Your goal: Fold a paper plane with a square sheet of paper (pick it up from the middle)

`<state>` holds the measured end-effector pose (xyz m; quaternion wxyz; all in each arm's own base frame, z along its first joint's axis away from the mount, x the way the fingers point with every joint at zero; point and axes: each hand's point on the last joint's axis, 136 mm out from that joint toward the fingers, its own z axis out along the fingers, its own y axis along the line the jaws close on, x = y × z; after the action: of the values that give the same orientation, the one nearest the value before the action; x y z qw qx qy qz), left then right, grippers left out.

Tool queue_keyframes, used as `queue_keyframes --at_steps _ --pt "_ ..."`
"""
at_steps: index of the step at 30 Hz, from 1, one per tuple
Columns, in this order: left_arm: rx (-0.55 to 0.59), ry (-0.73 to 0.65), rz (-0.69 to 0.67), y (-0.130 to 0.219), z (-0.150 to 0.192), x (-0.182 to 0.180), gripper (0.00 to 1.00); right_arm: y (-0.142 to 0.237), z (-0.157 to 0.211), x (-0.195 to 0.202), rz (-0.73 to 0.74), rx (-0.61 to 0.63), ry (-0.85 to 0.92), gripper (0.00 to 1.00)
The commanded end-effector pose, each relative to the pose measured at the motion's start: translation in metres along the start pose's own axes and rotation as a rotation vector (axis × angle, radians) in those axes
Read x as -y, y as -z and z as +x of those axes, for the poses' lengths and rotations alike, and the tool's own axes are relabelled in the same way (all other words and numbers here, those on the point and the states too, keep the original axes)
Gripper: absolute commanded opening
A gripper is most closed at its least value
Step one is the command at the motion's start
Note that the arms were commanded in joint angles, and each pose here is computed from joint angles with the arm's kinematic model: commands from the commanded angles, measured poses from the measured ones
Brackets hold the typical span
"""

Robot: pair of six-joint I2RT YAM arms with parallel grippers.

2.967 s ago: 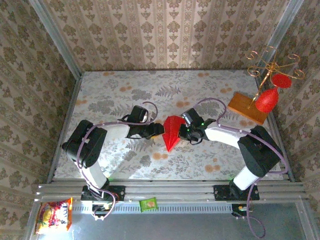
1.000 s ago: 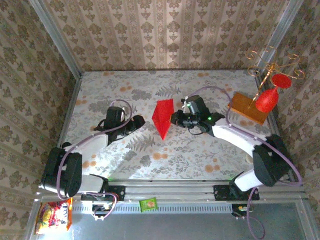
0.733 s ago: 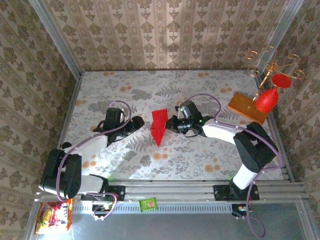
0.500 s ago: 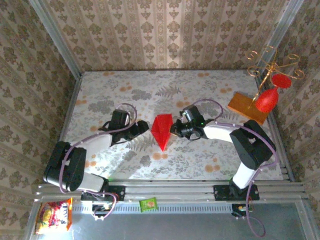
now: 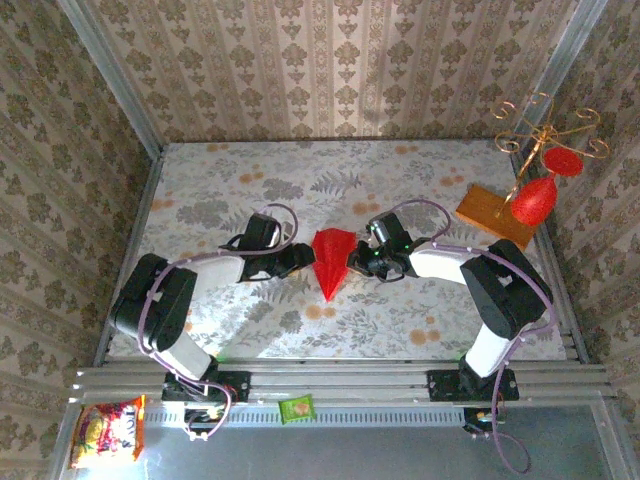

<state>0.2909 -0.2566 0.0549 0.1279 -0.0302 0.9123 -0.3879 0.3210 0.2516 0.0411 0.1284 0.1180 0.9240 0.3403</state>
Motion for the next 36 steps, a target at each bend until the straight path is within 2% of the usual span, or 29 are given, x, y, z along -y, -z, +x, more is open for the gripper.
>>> queue_keyframes --at_steps 1,9,14,17,21,27,31,36 --pt "-0.003 -0.035 0.023 -0.006 -0.009 0.009 0.49 -0.001 0.002 0.010 0.032 -0.006 0.002 0.10" --pt "-0.015 -0.041 0.039 -0.019 -0.016 0.010 0.31 -0.002 0.002 0.009 0.028 -0.007 0.002 0.10" --pt "-0.022 -0.038 0.043 -0.027 -0.021 0.009 0.25 -0.002 0.000 0.007 0.018 -0.004 0.004 0.11" --pt "-0.021 -0.033 0.039 -0.029 -0.023 0.007 0.19 0.000 -0.002 0.005 0.011 0.003 0.009 0.14" --pt "-0.015 -0.036 0.039 -0.028 -0.025 0.007 0.12 -0.001 -0.007 0.006 0.016 0.019 0.003 0.24" --pt "-0.014 -0.041 0.040 -0.026 -0.025 0.008 0.09 -0.008 -0.015 0.007 0.028 0.026 -0.002 0.28" --pt "-0.012 -0.042 0.035 -0.024 -0.025 0.008 0.09 -0.014 -0.020 0.007 0.031 0.029 -0.004 0.27" --pt "0.008 -0.045 0.008 -0.016 -0.027 0.007 0.08 -0.014 -0.026 0.004 0.022 0.051 0.003 0.15"
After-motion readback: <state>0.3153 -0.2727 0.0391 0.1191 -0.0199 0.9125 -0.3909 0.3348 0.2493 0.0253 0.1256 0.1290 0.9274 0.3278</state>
